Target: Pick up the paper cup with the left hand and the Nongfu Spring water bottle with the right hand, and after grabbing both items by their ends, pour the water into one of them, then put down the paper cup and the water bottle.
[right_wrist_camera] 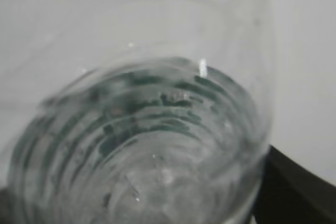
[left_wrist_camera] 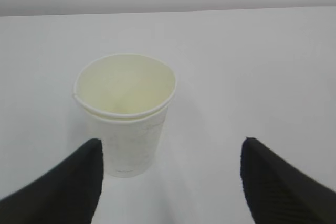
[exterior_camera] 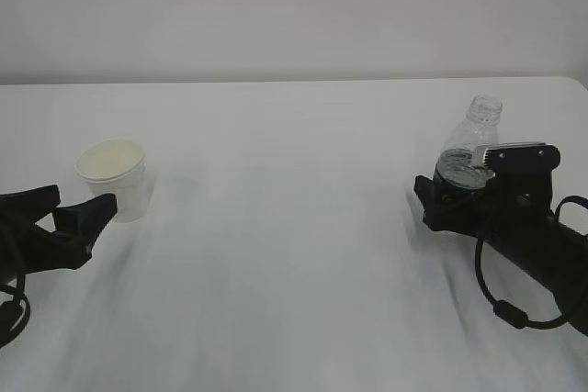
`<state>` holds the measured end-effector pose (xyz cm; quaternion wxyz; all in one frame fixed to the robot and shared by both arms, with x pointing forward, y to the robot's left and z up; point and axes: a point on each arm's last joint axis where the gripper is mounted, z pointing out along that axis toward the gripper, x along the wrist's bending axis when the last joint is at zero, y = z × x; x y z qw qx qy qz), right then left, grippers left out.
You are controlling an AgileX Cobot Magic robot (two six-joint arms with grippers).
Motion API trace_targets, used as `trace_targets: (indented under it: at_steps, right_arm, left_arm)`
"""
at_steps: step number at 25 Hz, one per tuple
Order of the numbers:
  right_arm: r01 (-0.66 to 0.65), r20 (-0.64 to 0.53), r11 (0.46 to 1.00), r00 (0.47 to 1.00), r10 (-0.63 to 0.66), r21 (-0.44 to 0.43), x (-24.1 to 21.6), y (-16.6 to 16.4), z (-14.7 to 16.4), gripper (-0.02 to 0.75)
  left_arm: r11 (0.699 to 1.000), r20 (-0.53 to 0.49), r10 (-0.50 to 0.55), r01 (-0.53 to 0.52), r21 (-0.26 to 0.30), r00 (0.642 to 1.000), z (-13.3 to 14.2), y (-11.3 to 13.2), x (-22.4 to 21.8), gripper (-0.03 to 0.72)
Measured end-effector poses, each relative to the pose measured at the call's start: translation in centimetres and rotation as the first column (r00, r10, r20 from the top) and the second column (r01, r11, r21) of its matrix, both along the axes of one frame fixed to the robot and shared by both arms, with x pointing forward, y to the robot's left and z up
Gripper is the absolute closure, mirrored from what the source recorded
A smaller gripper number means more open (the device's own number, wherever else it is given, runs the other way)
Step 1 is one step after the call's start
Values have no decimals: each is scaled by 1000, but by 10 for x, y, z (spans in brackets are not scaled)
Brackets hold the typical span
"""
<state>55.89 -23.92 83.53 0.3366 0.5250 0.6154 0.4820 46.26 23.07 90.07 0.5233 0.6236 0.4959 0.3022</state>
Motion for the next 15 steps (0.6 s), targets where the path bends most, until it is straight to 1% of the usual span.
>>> trace_targets:
  at_steps: [15]
  right_arm:
    - [15, 11, 1000, 1000, -15, 4, 4, -1, 2, 101]
  left_arm:
    - [1000, 0, 0, 0, 0, 1000, 0, 0, 0, 101]
